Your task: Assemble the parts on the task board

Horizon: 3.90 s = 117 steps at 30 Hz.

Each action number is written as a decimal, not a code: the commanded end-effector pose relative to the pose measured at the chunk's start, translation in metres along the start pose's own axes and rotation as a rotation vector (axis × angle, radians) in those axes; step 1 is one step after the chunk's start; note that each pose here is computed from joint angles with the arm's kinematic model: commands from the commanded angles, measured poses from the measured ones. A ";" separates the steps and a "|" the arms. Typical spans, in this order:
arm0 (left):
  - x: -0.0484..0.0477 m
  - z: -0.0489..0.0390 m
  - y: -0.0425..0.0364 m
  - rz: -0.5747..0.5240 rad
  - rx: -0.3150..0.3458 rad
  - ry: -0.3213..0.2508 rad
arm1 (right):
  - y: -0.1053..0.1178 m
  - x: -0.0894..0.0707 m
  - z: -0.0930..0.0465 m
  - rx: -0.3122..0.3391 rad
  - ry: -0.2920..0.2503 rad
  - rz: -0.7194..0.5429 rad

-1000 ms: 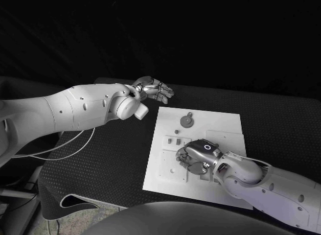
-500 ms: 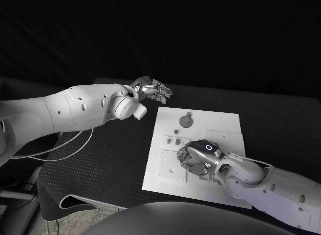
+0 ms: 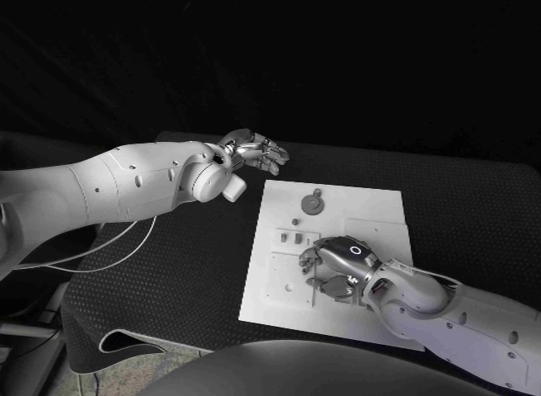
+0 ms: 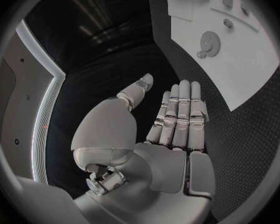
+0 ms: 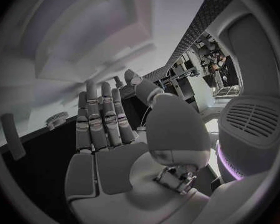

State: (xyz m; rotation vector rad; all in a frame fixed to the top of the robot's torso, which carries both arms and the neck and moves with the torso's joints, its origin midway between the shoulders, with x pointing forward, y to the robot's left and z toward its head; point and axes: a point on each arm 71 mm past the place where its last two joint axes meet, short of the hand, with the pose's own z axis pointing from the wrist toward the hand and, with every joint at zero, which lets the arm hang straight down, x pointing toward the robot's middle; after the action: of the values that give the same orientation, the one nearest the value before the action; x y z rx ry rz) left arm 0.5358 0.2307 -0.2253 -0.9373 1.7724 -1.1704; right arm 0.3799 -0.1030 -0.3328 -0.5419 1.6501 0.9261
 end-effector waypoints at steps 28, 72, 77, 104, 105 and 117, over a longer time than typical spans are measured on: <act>-0.0058 -0.0012 -0.0011 0.003 0.020 -0.006 | -0.062 -0.126 -0.036 0.195 0.112 -0.093; -0.0060 -0.0004 -0.0004 0.003 0.016 0.000 | -0.069 -0.080 -0.031 0.200 0.226 -0.222; -0.0059 -0.0003 -0.0005 0.003 0.016 0.000 | -0.068 -0.081 -0.030 0.195 0.195 -0.246; -0.0051 0.0009 -0.0007 0.003 0.015 0.001 | -0.007 -0.118 -0.007 0.026 -0.017 -0.114; -0.0047 0.0011 -0.0008 0.003 0.015 0.001 | -0.003 -0.117 -0.003 0.014 -0.017 -0.104; 0.0005 0.0037 -0.0027 0.003 0.019 0.013 | 0.034 -0.052 0.023 -0.096 0.103 -0.065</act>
State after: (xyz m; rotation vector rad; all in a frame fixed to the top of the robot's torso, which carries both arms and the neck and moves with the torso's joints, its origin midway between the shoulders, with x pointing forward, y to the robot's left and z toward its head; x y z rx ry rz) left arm 0.5392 0.2310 -0.2255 -0.9332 1.7670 -1.1695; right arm 0.3850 -0.0717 -0.2713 -0.6625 1.6745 0.9404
